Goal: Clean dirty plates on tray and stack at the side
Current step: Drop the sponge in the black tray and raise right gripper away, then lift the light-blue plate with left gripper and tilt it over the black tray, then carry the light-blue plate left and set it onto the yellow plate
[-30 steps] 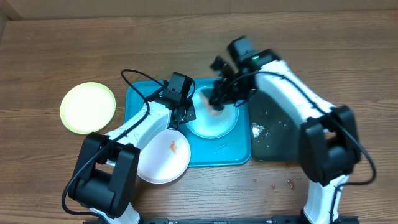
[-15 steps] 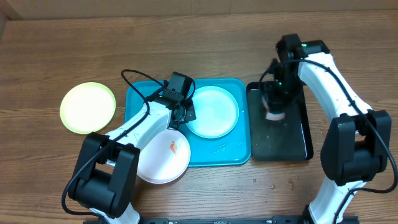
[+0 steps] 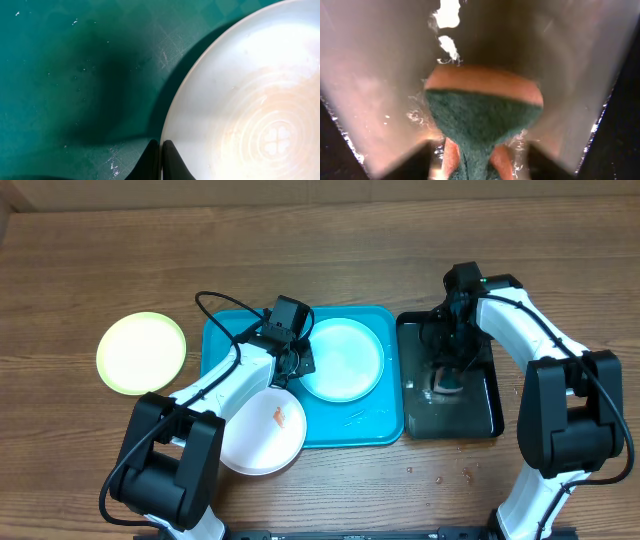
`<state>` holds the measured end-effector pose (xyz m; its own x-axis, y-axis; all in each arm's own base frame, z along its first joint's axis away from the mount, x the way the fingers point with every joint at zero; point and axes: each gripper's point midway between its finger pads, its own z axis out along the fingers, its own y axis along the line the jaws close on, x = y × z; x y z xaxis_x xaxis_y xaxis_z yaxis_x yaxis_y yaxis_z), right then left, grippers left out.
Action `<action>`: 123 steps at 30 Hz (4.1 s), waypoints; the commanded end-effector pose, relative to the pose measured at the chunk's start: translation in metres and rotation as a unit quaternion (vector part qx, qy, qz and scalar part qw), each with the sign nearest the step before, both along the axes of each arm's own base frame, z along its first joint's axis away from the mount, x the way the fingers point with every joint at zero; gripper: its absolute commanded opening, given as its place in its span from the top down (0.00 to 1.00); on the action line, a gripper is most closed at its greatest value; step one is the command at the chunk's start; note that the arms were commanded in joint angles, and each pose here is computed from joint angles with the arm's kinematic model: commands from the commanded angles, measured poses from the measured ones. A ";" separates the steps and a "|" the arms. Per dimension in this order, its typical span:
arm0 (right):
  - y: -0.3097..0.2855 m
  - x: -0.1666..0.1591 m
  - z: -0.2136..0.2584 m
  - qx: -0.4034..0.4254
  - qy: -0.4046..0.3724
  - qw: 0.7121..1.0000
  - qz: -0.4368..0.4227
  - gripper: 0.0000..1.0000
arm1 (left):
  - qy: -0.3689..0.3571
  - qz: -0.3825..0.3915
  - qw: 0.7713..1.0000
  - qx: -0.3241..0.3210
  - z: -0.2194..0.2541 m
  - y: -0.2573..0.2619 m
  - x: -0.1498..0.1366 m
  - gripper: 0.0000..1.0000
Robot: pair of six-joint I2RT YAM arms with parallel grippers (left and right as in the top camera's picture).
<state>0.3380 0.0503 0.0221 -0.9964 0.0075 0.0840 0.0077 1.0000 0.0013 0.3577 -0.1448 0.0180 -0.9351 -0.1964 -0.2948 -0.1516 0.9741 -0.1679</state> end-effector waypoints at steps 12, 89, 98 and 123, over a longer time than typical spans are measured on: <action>-0.022 0.048 0.061 0.020 -0.073 0.995 -0.061 0.21 | 0.019 -0.013 1.000 0.007 -0.013 -0.002 -0.008 0.76; -0.141 0.077 0.066 0.010 -0.152 0.960 -0.235 0.00 | -0.466 -0.160 0.780 0.385 0.280 -0.172 -0.042 0.96; -0.141 0.077 0.066 0.010 -0.152 0.960 -0.235 0.00 | -0.491 -0.167 0.768 0.374 0.295 -0.189 -0.052 0.96; -0.141 0.077 0.066 0.010 -0.152 0.960 -0.235 0.00 | -0.219 -0.154 0.963 0.006 0.160 -0.160 -0.001 0.96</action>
